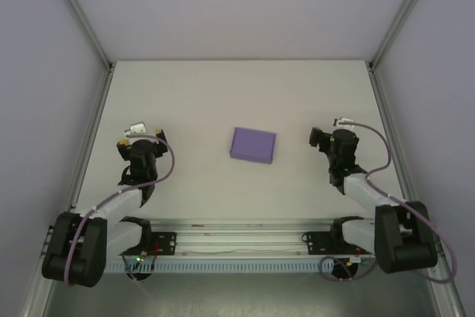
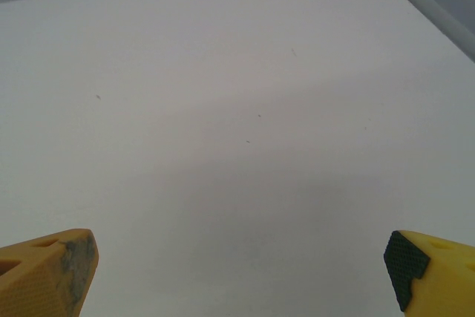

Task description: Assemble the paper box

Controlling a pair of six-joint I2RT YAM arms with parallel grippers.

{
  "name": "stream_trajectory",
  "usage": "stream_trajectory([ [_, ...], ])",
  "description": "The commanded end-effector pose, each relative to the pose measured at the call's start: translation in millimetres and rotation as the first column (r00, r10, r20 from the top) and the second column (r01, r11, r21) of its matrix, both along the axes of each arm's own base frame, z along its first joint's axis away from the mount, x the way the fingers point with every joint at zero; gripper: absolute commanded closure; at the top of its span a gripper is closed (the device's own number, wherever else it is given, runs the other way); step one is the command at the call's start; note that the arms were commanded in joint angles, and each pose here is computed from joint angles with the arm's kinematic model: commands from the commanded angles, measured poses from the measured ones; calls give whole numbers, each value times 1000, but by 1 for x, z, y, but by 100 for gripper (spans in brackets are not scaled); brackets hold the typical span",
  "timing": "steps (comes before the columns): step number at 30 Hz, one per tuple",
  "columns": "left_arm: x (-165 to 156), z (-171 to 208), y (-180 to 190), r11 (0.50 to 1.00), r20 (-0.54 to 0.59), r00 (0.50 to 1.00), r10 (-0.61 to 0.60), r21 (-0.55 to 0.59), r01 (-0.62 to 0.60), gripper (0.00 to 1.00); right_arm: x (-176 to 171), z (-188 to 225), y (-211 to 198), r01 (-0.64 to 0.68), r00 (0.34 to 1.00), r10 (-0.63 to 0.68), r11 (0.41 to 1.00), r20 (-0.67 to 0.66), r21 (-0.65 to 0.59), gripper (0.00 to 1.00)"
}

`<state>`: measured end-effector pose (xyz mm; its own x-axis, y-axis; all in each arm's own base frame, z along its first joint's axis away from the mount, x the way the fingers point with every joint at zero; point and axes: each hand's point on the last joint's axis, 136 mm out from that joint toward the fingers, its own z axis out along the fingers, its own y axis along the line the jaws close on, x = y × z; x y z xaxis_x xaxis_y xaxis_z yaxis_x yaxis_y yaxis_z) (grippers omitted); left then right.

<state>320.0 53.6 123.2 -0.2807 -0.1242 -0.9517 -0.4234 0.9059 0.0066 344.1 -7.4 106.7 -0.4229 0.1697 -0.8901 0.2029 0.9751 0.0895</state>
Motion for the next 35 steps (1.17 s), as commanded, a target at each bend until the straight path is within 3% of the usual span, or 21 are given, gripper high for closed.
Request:
stream_trajectory([
  [1,9,16,4,1000,116,993,-2,1,2,0,18,23,-14,70,981,-74,997,178,28,0],
  [3,15,14,2,1000,130,991,-16,-6,17,0,23,25,-20,79,978,-77,997,194,-2,0],
  [7,23,17,-3,998,154,986,-67,12,66,0,32,3,-26,48,982,-58,997,181,57,0],
  [9,25,17,-3,996,164,983,-83,30,79,0,40,0,-27,42,970,-57,997,235,72,0],
  [11,24,5,8,999,205,978,-47,4,47,0,43,-10,-25,35,995,-40,997,95,62,0],
  [13,35,2,13,998,256,964,-64,14,63,0,48,-8,-28,50,989,-60,996,133,73,0],
  [15,45,-15,10,995,87,993,-74,-59,80,0,46,-9,-39,115,986,-122,991,111,68,0],
  [17,60,-14,1,988,111,982,-152,-8,154,0,46,-9,-38,112,986,-119,992,114,67,0],
  [19,62,-20,-1,986,34,987,-158,-45,159,0,45,-9,-38,110,987,-117,992,114,67,0],
  [21,60,-14,-1,987,104,982,-158,-14,160,0,45,-9,-38,110,986,-117,992,115,66,0],
  [23,61,-18,1,989,53,988,-143,-38,145,0,45,-9,-38,108,987,-115,992,113,67,0],
  [35,61,-17,0,989,64,987,-147,-26,149,0,46,-9,-36,99,988,-106,993,111,66,0],
])
